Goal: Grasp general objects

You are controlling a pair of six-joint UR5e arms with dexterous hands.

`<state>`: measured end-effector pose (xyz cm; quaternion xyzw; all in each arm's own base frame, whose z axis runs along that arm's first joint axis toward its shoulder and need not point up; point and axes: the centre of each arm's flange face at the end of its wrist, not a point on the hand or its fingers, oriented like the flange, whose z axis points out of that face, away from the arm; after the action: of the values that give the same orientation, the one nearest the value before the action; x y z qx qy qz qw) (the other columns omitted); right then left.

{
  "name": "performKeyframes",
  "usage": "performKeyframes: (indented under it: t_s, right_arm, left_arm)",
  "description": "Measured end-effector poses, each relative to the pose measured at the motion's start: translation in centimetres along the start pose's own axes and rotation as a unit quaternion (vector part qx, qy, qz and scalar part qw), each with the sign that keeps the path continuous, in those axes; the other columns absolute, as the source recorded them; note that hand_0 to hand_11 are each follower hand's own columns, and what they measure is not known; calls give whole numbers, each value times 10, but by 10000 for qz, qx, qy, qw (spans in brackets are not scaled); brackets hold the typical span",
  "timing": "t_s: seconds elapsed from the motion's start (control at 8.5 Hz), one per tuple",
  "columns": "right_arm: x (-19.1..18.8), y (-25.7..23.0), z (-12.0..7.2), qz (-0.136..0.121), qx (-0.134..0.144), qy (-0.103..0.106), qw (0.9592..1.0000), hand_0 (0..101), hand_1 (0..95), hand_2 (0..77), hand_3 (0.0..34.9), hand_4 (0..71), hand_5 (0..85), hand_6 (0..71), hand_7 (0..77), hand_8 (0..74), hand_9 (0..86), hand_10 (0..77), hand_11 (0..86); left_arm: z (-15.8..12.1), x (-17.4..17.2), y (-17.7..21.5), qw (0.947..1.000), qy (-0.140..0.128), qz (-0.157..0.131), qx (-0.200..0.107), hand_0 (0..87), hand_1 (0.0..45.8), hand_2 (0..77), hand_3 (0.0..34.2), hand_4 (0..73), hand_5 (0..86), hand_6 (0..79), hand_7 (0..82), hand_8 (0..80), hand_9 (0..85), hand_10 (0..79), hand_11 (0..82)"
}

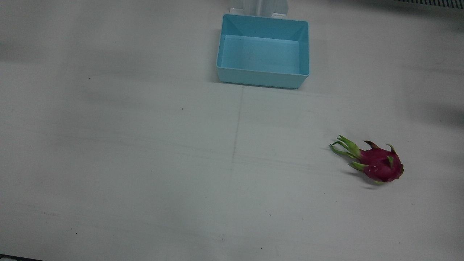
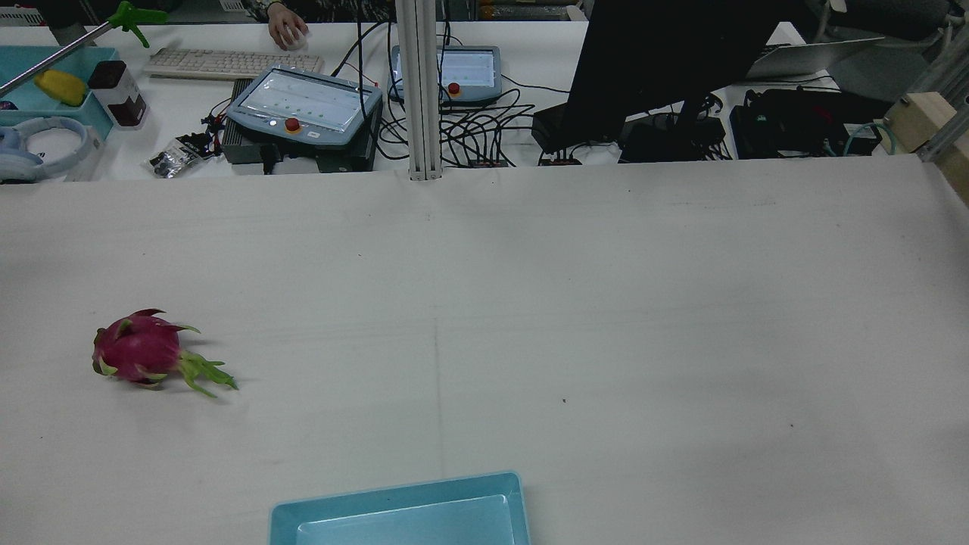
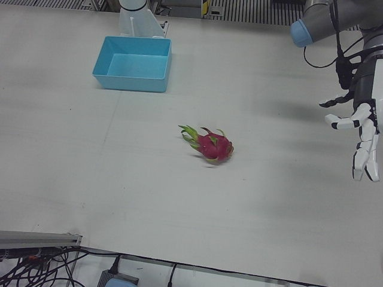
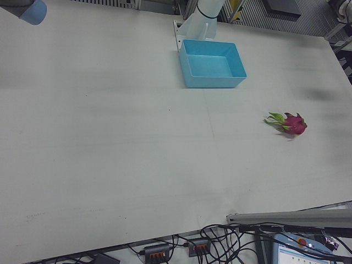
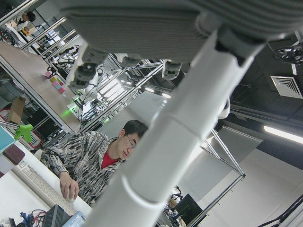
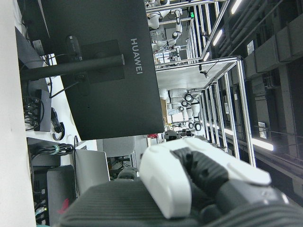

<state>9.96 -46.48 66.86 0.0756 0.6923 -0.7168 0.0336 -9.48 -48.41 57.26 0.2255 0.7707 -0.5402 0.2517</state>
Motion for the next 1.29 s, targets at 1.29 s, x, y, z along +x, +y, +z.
performKeyframes:
  t_s: [1.29]
  right_arm:
    - [0, -5, 0, -1, 51, -8, 10000, 0, 949, 774, 0, 0, 0, 0, 0, 0, 5, 0, 5]
  left_arm:
    - [26, 92, 64, 9993, -90, 149, -318, 781, 0, 5, 303, 22, 698, 0, 114, 11, 5, 218, 5]
